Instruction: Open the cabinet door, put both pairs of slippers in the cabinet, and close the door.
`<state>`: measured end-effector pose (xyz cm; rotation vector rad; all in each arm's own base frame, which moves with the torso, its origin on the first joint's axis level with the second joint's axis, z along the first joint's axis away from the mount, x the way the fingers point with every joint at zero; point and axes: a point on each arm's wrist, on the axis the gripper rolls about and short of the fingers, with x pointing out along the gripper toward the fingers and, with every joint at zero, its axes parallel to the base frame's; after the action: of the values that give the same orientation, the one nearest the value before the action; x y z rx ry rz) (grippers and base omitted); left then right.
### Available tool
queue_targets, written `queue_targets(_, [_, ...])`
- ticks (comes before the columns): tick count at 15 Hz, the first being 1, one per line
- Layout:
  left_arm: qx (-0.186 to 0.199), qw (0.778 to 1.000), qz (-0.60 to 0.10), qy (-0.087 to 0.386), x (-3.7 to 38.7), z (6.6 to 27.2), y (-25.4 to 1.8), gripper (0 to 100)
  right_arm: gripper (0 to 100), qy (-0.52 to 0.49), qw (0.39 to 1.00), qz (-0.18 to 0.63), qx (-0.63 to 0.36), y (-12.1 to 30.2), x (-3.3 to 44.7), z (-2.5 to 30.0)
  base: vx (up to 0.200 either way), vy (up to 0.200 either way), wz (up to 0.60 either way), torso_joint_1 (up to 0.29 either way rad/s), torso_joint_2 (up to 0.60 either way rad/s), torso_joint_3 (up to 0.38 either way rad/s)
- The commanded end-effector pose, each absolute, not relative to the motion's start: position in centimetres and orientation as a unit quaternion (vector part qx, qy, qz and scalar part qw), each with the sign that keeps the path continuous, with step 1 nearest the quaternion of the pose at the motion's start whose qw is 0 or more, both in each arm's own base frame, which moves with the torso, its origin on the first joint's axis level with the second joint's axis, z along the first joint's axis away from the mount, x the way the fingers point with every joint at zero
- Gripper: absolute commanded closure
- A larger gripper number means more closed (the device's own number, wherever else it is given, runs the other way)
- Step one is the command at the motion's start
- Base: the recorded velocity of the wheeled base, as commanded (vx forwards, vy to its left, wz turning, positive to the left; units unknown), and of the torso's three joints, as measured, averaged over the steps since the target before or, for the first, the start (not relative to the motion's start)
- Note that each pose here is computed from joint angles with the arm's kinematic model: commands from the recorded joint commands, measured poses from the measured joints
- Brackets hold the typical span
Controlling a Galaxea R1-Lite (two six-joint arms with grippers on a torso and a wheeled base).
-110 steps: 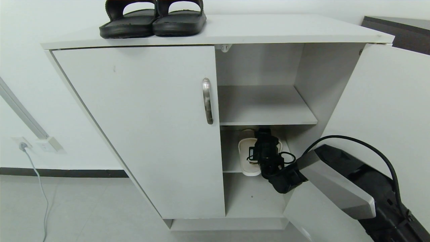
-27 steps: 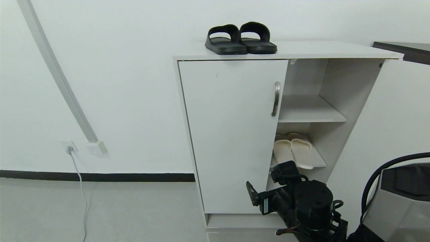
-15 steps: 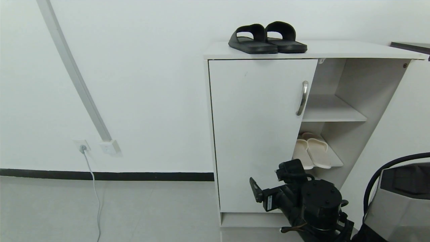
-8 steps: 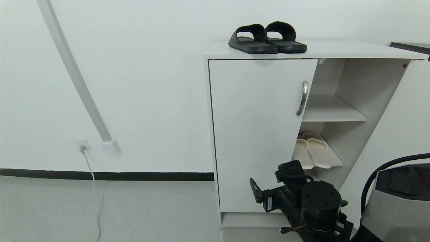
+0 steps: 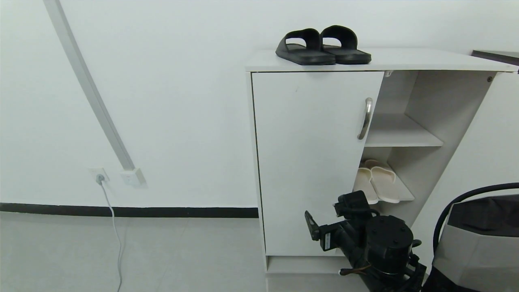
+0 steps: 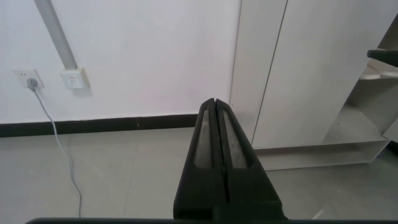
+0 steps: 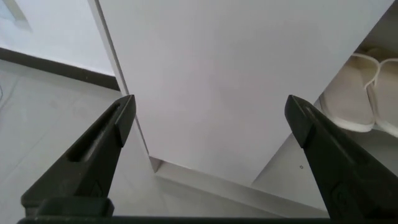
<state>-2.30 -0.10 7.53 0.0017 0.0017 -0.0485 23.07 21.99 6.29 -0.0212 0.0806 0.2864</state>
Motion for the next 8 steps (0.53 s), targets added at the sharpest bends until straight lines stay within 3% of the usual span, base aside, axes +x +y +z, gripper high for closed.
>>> queue_targets(1, [0.001, 1.0, -0.025, 0.0, -2.29, 7.57, -0.1, 100, 0, 0.04, 0.989, 0.143, -0.011, 22.03, 23.1, 6.24, 0.0, 0.0, 0.0, 0.022, -0.25, -0.271])
queue_targets(8, [0.001, 1.0, -0.025, 0.0, -2.29, 7.57, -0.11, 100, 0, 0.042, 0.989, 0.143, -0.012, 21.97, 23.04, 6.17, 0.0, 0.0, 0.0, 0.075, -0.44, -0.343])
